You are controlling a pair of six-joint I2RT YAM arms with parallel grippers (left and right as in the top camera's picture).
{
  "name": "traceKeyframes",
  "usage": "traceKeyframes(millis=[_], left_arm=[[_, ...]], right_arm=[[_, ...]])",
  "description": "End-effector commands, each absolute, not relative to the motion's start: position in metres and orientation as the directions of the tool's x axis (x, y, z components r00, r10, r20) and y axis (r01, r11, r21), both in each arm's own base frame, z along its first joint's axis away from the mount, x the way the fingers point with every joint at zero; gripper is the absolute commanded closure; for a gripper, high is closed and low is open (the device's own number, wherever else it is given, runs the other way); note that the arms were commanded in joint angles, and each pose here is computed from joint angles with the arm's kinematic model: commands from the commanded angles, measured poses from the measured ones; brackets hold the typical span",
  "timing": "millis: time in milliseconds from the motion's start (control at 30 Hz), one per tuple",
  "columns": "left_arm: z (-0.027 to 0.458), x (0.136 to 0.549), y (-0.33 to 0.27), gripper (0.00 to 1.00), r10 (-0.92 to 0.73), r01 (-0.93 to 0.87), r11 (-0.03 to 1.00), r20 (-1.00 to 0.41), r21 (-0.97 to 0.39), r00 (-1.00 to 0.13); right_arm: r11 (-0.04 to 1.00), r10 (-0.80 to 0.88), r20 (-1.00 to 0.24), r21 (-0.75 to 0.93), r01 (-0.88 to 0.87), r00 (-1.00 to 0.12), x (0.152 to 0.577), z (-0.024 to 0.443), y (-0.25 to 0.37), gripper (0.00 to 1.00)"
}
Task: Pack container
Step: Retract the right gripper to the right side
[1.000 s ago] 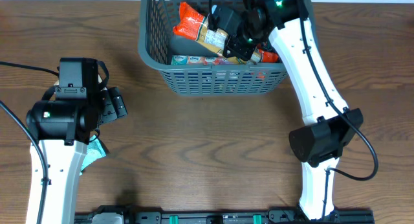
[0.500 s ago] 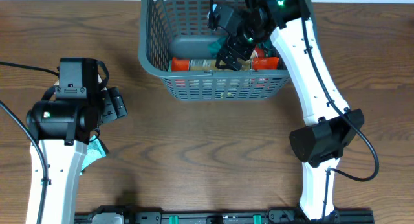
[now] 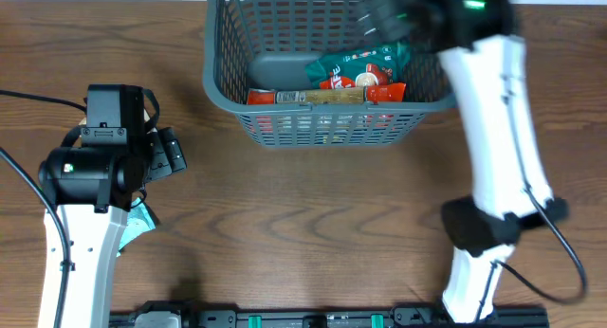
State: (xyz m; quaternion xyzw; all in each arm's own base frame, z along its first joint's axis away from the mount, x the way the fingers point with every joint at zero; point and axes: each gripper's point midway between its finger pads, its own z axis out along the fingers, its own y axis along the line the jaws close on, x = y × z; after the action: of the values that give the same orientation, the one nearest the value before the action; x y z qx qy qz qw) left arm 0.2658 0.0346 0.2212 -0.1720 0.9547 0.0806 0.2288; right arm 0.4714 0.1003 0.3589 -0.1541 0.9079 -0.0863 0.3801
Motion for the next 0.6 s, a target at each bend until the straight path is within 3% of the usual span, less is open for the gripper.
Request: traceKeyframes(millis=[0, 233, 567], left_arm=[[0.221, 0.264, 0.039, 0.02, -0.287, -0.370, 0.924, -0.467, 0.096, -0.837], [0.221, 0.264, 0.039, 0.01, -0.286, -0.370, 0.924, -0.467, 0.096, -0.837], [0.220, 0.264, 0.039, 0.01, -0.287, -0.370, 0.924, -0.467, 0.096, -0.837]], right_arm=[[0.930, -0.022, -0.780, -0.246, 0.274, -0.626, 0.437, 0.416, 0.001, 0.01], [0.755, 0.339, -0.764, -0.127, 0.643, -0.549, 0.364, 0.420, -0.115, 0.01], [0.643, 0.483, -0.702, -0.121, 0.756, -0.523, 0.321, 0.405, -0.178, 0.01]])
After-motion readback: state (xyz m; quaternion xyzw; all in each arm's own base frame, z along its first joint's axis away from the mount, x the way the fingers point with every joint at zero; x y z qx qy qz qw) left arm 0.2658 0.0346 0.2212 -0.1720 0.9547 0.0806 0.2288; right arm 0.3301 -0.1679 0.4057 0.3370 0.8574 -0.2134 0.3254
